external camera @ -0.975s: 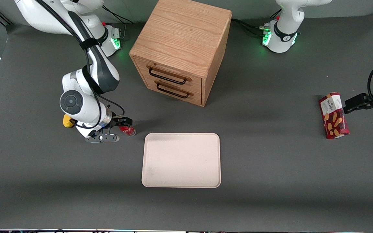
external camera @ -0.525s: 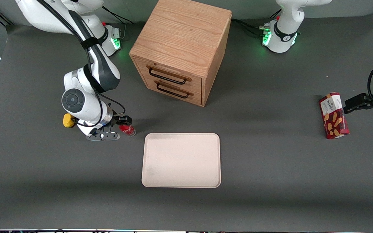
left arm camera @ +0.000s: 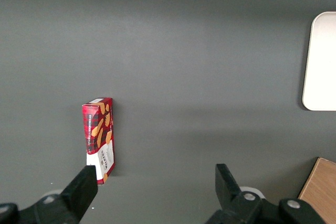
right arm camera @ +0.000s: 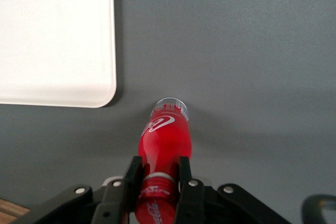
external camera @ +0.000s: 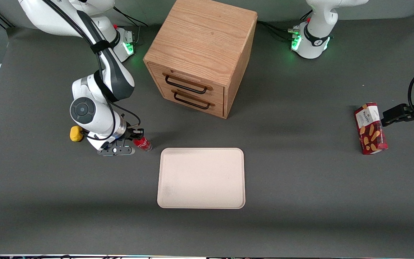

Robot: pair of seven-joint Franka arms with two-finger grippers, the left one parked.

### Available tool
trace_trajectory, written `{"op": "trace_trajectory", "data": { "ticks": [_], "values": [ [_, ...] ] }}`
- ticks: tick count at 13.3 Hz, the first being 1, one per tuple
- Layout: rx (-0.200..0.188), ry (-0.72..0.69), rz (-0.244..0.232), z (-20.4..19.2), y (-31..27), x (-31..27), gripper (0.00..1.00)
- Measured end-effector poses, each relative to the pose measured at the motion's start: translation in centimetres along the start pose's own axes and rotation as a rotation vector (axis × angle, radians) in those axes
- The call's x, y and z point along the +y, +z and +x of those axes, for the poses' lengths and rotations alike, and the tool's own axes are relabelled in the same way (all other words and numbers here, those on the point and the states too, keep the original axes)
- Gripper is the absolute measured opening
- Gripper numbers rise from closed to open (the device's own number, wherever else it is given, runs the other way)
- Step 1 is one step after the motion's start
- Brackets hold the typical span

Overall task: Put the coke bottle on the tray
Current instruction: 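Close the right gripper around the red bottle's body, then lift the held bottle and carry it toward the white tray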

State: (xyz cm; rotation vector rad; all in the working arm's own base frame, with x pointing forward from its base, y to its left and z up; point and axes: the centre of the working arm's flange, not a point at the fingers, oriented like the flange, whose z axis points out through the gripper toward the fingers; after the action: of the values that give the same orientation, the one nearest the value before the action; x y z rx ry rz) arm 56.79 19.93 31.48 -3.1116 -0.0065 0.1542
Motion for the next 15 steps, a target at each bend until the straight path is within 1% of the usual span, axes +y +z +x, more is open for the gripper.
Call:
{"op": "trace_trajectory", "data": {
  "ticks": [4,6,8,10,12,13,15],
  "values": [
    [0.002,-0.006,0.001,-0.1,-0.1,-0.3,0.33],
    [0.01,-0.009,0.003,0.1,-1.2,-0.5,0.33],
    [0.008,-0.017,-0.008,0.6,-4.2,-0.7,0.33],
    [0.025,-0.029,-0.028,1.4,-7.9,-0.9,0.33],
    [0.035,-0.038,-0.031,2.1,-11.6,-1.0,0.33],
    [0.035,-0.051,-0.037,2.3,-13.3,-1.1,0.33],
    [0.027,-0.075,-0.063,3.1,-16.3,-1.0,0.33]
  ]
}}
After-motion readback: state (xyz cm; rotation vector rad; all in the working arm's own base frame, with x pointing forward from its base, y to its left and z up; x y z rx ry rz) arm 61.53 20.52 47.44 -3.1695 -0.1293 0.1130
